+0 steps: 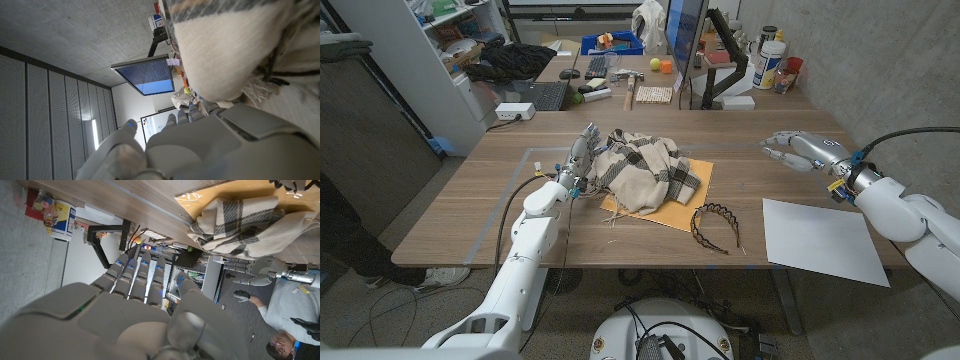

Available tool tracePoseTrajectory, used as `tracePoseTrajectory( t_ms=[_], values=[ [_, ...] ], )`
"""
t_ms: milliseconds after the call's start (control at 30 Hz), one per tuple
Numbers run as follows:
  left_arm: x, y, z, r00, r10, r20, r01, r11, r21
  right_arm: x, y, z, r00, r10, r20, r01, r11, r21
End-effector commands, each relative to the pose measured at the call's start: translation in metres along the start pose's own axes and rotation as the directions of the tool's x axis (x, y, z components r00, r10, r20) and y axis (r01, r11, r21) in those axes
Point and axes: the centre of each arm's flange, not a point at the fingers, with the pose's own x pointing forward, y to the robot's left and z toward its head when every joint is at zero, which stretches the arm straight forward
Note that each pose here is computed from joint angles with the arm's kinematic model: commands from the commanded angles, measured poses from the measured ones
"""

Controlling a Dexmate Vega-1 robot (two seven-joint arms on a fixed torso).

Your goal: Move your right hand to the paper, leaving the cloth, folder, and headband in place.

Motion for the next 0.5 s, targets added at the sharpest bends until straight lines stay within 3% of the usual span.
tracePoseTrajectory(
  t_ms=[33,500],
  values=[
    [0.0008,0.0007,-0.0009,1.0,-0.005,-0.001,0.005,1.0,0.0,-0.0073,-0.003,0.0047,0.999,-0.003,-0.033,-0.001,0.995,-0.103],
    [0.0024,0.0078,-0.0034,1.0,-0.003,-0.005,0.003,1.0,-0.005,-0.0114,-0.0053,0.0101,0.997,-0.002,-0.072,-0.012,0.983,-0.186]
  ],
)
